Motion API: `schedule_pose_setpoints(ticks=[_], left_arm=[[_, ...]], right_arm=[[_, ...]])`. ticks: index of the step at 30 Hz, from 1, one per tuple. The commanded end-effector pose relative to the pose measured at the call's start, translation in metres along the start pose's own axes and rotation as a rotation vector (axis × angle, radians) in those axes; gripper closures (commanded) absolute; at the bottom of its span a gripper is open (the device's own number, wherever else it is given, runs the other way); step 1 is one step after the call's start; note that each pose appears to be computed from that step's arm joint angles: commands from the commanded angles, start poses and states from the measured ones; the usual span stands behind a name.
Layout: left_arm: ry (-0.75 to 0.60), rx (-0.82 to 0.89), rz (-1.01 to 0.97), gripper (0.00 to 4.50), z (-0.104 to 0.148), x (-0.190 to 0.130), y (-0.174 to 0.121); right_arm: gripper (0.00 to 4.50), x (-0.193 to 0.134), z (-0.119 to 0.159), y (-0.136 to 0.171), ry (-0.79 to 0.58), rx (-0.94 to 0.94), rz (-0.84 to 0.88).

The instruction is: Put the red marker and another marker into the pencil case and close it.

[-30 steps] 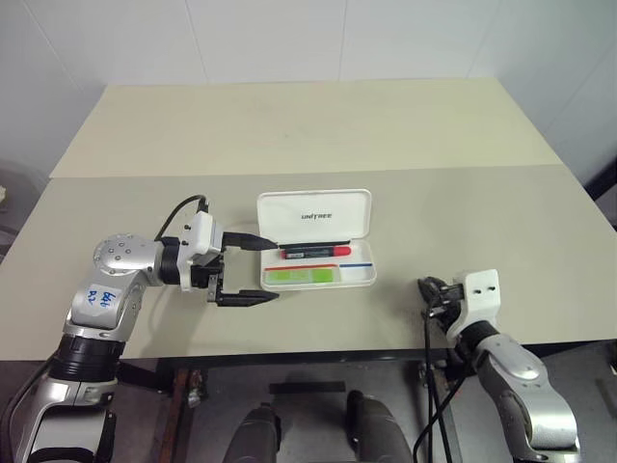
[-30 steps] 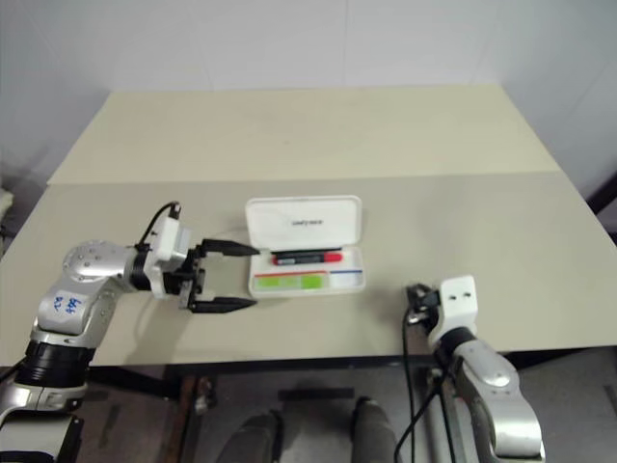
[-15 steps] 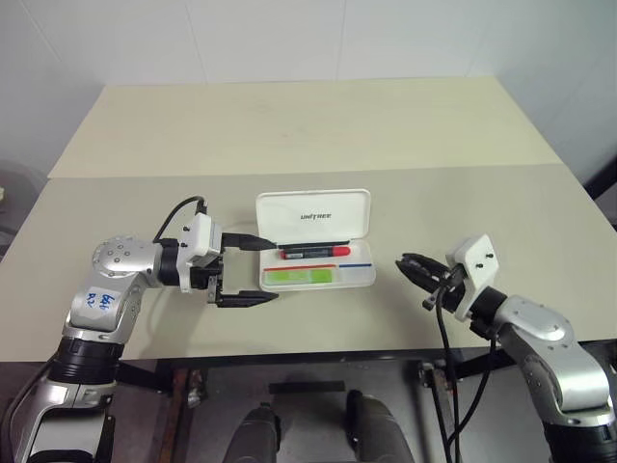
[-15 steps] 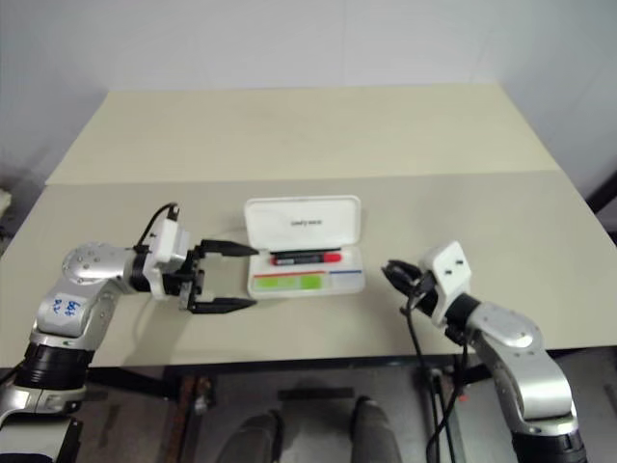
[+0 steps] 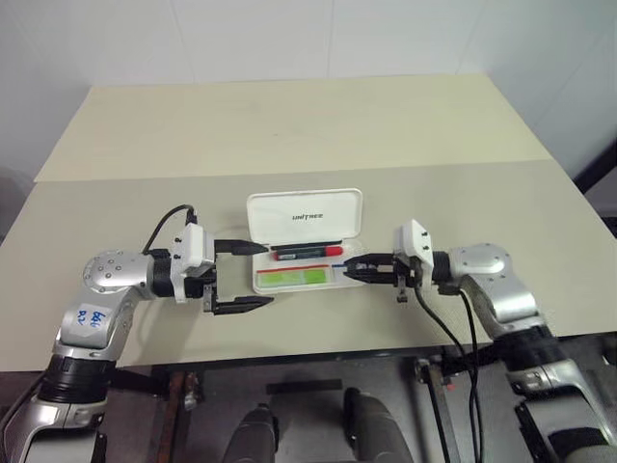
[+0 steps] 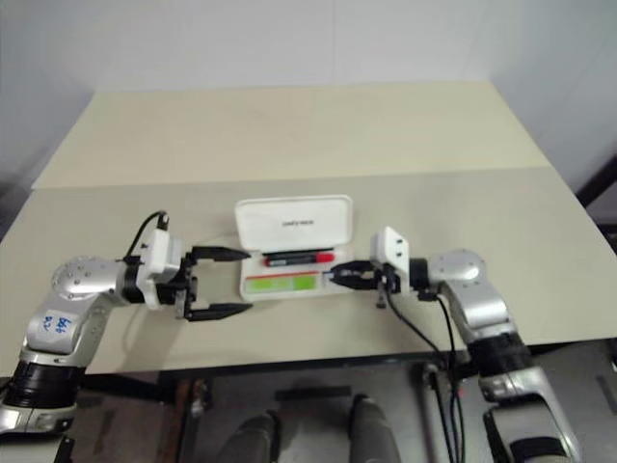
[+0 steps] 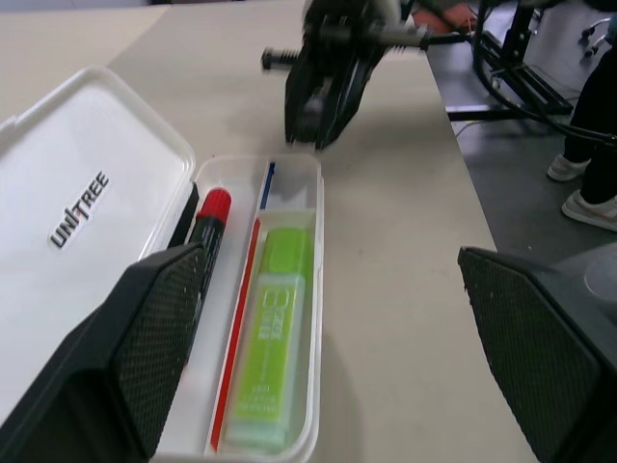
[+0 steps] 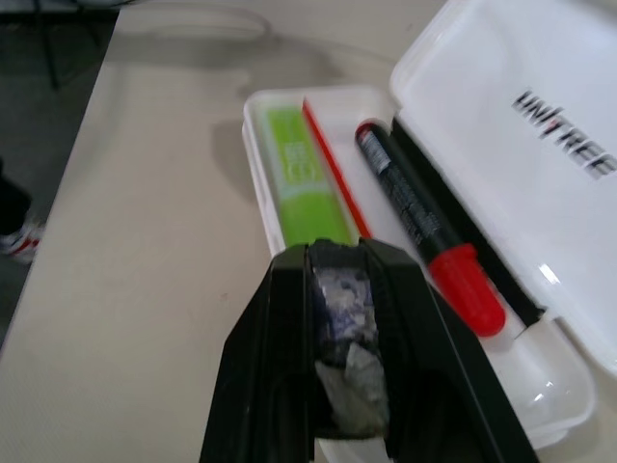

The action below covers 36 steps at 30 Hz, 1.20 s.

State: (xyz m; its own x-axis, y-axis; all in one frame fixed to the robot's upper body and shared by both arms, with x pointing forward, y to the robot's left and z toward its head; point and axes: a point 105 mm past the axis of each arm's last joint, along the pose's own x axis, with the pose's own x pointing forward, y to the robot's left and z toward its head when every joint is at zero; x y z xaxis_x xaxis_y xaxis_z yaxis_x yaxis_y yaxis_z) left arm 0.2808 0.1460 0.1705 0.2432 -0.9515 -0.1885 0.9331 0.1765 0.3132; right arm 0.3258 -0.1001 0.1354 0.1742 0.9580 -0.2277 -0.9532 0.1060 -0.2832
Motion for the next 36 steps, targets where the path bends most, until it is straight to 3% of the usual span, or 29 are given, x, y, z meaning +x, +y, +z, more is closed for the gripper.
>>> schedule_pose_setpoints(ticks=[1, 13, 25, 31, 36], left_arm=[[-0.012, 0.045, 0.020, 0.00, 0.012, -0.006, 0.000], [-0.007, 0.040, 0.044, 0.00, 0.012, -0.009, -0.002], [-0.008, 0.044, 0.047, 0.00, 0.012, -0.007, 0.002], [-0.014, 0.026, 0.071, 0.00, 0.010, -0.010, 0.005], [-0.032, -0.004, 0.119, 0.00, 0.008, -0.020, 0.010]], right_arm=[[4.09, 0.005, 0.008, -0.005, -0.027, -0.060, 0.043], [4.09, 0.011, 0.002, -0.018, -0.006, -0.055, 0.089], [0.03, 0.009, 0.027, -0.021, -0.072, -0.109, 0.074], [0.03, -0.009, 0.050, -0.015, -0.128, -0.142, 0.011], [0.03, -0.040, 0.052, -0.006, -0.099, -0.129, -0.044]])
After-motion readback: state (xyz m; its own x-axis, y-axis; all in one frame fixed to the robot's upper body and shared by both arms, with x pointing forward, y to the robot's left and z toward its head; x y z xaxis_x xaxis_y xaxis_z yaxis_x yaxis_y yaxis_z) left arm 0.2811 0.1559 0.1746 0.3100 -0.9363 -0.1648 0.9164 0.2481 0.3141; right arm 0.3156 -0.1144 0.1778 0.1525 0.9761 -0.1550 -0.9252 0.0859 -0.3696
